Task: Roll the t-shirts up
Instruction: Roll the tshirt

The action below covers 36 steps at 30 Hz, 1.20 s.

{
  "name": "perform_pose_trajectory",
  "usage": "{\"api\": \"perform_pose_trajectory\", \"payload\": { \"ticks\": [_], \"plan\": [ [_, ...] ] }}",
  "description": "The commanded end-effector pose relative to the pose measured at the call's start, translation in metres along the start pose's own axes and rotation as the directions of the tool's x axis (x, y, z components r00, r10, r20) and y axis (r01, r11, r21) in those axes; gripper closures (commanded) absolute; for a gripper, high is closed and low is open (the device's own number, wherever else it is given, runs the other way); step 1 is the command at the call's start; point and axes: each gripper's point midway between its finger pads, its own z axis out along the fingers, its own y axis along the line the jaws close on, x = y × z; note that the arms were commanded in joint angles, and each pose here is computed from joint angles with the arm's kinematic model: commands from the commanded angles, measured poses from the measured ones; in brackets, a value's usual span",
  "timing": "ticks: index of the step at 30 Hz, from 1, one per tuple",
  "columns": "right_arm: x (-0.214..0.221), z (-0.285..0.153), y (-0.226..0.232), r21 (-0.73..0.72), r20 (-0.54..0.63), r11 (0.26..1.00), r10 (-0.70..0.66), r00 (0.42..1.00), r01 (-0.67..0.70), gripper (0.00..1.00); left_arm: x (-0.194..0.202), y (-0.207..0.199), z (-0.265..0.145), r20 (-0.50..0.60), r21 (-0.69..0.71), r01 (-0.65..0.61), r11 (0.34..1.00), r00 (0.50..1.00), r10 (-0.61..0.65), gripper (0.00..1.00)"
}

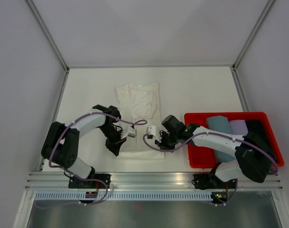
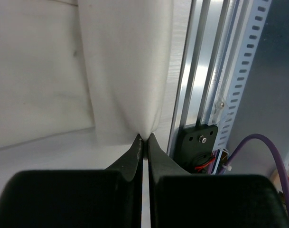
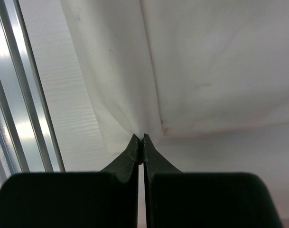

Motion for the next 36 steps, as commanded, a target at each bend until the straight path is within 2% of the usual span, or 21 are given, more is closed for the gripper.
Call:
{"api": "perform_pose_trajectory", "payload": {
  "ticks": [1,6,11,14,16,17,23,25,27,28,30,36],
  "plan": [
    [-0.021,-0.006,-0.012,0.026,0.077,0.999,0.021,0.997,-0.024,0.98,-0.014,0.015,-0.012,0.035,0.007,-0.042,0.999,0.999,0.042,0.97],
    [-0.013,-0.004,-0.027,0.066,0.058,0.996,0.055,0.997,-0.059,0.97,-0.012,0.043,-0.015,0.019,-0.03,-0.007,1.0,1.0,0.007,0.96],
    [-0.013,0.001,-0.037,0.094,0.054,0.992,0.075,0.996,-0.08,0.92,-0.005,0.053,-0.01,-0.014,-0.026,0.029,0.999,0.999,-0.029,0.92],
    [-0.011,-0.001,-0.051,0.162,0.061,0.98,0.109,0.992,-0.118,0.86,-0.006,0.065,-0.01,-0.026,-0.057,0.041,0.998,0.999,-0.043,0.92],
    [-0.012,-0.003,-0.057,0.2,0.074,0.967,0.146,0.986,-0.159,0.76,-0.01,0.07,-0.012,-0.021,-0.067,0.052,0.996,0.998,-0.053,0.91],
    [-0.015,-0.007,-0.06,0.217,0.087,0.961,0.155,0.984,-0.171,0.74,-0.011,0.071,-0.012,-0.018,-0.065,0.071,0.995,0.997,-0.072,0.91],
    [-0.044,-0.041,-0.055,0.226,0.209,0.933,0.233,0.95,-0.279,0.59,-0.012,0.072,-0.012,-0.019,-0.067,0.069,0.995,0.997,-0.07,0.88],
    [-0.046,-0.043,-0.052,0.215,0.212,0.921,0.28,0.936,-0.324,0.63,-0.013,0.073,-0.013,-0.017,-0.069,0.069,0.995,0.997,-0.07,0.87],
    [-0.051,-0.036,-0.04,0.162,0.219,0.931,0.29,0.932,-0.327,0.74,-0.015,0.075,-0.013,-0.011,-0.07,0.071,0.995,0.997,-0.072,0.85],
    [-0.056,-0.028,-0.028,0.09,0.239,0.942,0.295,0.925,-0.323,0.77,-0.016,0.076,-0.013,-0.009,-0.069,0.08,0.994,0.997,-0.081,0.85],
    [-0.06,-0.017,-0.015,0.05,0.248,0.948,0.292,0.924,-0.313,0.84,-0.017,0.078,-0.013,-0.008,-0.075,0.087,0.993,0.996,-0.088,0.84],
    [-0.061,0.006,-0.015,0.031,0.305,0.916,0.373,0.876,-0.401,0.91,-0.019,0.084,-0.015,-0.009,-0.098,0.096,0.99,0.995,-0.097,0.79]
  ]
}}
